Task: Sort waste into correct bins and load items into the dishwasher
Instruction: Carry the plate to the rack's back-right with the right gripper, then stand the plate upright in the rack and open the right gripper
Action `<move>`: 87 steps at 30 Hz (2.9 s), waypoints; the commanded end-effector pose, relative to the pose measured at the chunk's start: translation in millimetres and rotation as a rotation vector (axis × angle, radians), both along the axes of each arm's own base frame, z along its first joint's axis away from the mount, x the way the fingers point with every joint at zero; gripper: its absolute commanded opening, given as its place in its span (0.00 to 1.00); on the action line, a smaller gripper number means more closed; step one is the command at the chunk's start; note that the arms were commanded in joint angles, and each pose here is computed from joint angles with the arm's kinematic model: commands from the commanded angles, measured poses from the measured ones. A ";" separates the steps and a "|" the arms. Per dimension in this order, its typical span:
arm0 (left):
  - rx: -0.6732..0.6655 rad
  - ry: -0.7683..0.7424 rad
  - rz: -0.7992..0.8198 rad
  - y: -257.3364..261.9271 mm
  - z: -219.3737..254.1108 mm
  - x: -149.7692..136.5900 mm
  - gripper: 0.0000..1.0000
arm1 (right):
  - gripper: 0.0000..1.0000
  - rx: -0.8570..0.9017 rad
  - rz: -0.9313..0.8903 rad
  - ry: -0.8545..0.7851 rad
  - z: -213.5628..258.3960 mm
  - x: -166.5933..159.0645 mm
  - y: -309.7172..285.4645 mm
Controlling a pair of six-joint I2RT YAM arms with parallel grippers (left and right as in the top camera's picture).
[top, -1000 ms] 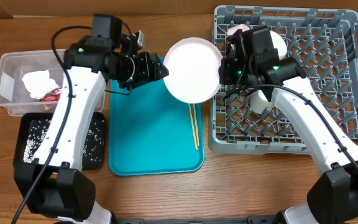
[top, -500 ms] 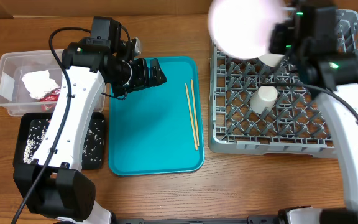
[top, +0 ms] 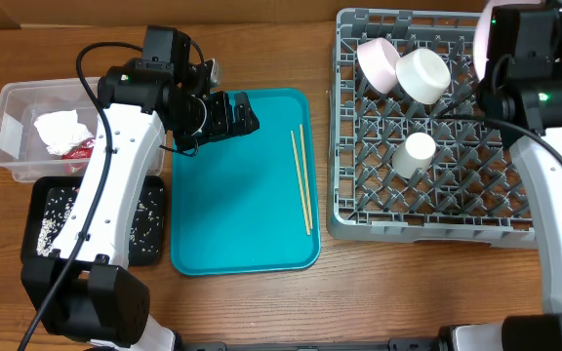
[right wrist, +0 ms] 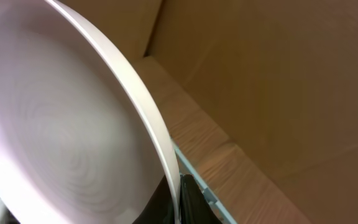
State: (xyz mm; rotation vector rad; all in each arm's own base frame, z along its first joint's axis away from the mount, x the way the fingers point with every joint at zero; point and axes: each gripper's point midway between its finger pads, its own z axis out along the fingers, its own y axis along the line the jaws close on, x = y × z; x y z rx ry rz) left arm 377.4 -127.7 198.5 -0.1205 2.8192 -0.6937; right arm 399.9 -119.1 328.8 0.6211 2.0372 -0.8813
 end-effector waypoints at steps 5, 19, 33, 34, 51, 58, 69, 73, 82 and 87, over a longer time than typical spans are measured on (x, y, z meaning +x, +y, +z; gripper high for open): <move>0.008 -0.051 -0.013 1.1 13.7 1.9 1.00 | 0.04 -0.108 -0.037 0.102 -23.4 25.5 -24.0; 0.008 -0.051 -0.012 1.1 13.7 1.9 1.00 | 0.04 -0.125 0.041 0.213 -63.3 58.0 -25.3; 0.008 -0.051 -0.013 1.1 13.7 1.9 1.00 | 0.04 0.034 0.120 0.254 -94.6 54.2 -4.3; 0.008 -0.051 -0.013 1.1 13.8 1.9 1.00 | 0.04 0.034 0.119 0.260 -95.4 53.2 -4.4; 0.008 -0.051 -0.013 1.1 13.7 1.9 1.00 | 0.04 0.116 0.047 0.390 -120.5 15.1 -2.5; 0.008 -0.051 -0.012 1.1 13.7 1.9 1.00 | 0.16 0.117 0.046 0.390 -120.6 14.8 -2.5; 0.014 -0.051 -0.010 2.3 13.3 2.2 1.00 | 0.32 0.130 0.063 0.331 -116.0 26.3 0.1; 0.039 -0.055 -0.001 6.3 11.7 3.6 1.00 | 0.33 0.290 0.199 0.330 -131.1 36.7 29.2; 0.056 -0.058 0.006 9.2 10.6 4.4 1.00 | 0.35 0.489 0.351 0.337 -146.3 41.8 68.4; 0.056 -0.058 0.006 9.2 10.6 4.4 1.00 | 0.60 0.479 0.351 0.314 -133.6 44.3 66.8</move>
